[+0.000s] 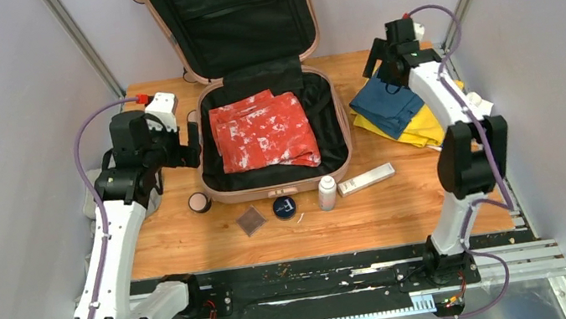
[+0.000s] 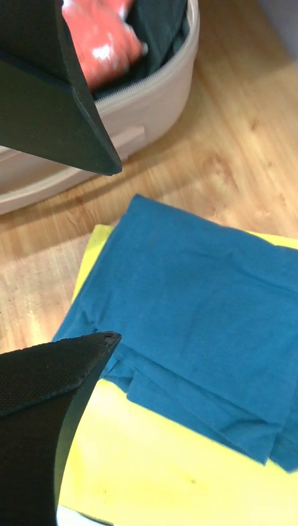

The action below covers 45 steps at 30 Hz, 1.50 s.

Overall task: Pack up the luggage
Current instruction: Pick up the clothes from the corner of the board.

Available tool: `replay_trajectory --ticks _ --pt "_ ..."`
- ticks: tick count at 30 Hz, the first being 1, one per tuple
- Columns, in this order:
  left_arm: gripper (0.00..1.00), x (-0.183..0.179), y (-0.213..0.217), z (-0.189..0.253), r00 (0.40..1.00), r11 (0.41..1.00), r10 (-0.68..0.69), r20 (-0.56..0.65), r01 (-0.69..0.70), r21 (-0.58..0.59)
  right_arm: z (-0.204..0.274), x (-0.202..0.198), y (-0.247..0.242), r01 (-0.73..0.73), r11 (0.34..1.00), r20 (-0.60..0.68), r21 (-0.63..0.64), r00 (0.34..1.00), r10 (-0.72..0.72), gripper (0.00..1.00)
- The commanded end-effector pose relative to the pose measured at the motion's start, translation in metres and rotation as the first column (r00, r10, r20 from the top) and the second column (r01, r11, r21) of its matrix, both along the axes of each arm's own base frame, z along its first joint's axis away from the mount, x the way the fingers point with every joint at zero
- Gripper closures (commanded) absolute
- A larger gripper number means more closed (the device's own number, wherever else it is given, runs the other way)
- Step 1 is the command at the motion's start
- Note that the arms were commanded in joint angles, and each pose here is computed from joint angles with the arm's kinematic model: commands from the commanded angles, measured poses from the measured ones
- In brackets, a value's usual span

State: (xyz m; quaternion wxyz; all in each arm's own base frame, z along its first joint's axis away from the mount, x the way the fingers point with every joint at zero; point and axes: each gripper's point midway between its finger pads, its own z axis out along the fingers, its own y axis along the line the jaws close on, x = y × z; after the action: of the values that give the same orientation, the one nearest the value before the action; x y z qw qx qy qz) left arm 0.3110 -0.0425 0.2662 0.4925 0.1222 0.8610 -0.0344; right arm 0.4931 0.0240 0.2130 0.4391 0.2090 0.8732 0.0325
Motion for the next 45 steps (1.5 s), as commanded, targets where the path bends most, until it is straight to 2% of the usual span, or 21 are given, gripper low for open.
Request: replay_trajectory --ticks 1,11,20,26,31,33,36,39,42,45 --pt "0.0 0.002 -0.006 -0.004 0.999 0.999 -0.023 -0.026 0.023 -0.03 -0.026 0.011 0.009 -0.001 0.996 -0.118 -0.086 0.993 -0.009 0.0" --pt "0.0 0.004 -0.011 -0.016 0.997 0.998 -0.066 -0.041 0.065 -0.025 -0.086 0.059 0.011 -0.059 0.922 -0.241 -0.383 0.97 -0.038 0.06" --pt "0.0 0.015 -0.014 -0.02 0.997 0.997 -0.065 -0.044 0.063 -0.04 -0.137 0.072 0.021 -0.141 0.888 -0.32 -0.438 0.947 -0.007 0.09" --pt "0.0 0.021 -0.008 -0.028 0.998 0.999 -0.043 -0.043 0.042 -0.014 -0.146 0.074 0.026 -0.164 0.887 -0.335 -0.432 0.942 0.011 0.13" --pt "0.0 0.021 -0.007 -0.029 0.999 1.0 -0.022 -0.035 0.022 -0.019 -0.146 0.069 0.024 -0.163 0.885 -0.341 -0.437 0.94 0.005 0.26" --pt "0.0 0.021 -0.005 -0.029 0.999 1.0 -0.012 -0.03 0.011 -0.017 -0.144 0.066 0.022 -0.159 0.883 -0.341 -0.442 0.94 -0.002 0.41" --pt "0.0 0.019 -0.004 -0.027 1.0 1.0 -0.006 -0.024 0.005 -0.014 -0.14 0.064 0.018 -0.153 0.881 -0.34 -0.448 0.94 -0.01 0.49" --pt "0.0 0.015 -0.002 -0.02 1.0 1.0 0.005 -0.005 -0.005 -0.013 -0.132 0.061 0.011 -0.123 0.911 -0.323 -0.393 0.946 -0.012 0.62" --pt "0.0 0.013 0.0 -0.013 1.0 1.0 0.006 0.016 -0.006 -0.006 -0.12 0.06 0.007 -0.092 0.943 -0.286 -0.319 0.958 -0.003 0.78" --pt "0.0 0.013 0.001 -0.011 1.0 1.0 0.012 0.02 -0.012 0.0 -0.106 0.058 0.006 -0.087 0.955 -0.248 -0.283 0.969 0.015 0.87"
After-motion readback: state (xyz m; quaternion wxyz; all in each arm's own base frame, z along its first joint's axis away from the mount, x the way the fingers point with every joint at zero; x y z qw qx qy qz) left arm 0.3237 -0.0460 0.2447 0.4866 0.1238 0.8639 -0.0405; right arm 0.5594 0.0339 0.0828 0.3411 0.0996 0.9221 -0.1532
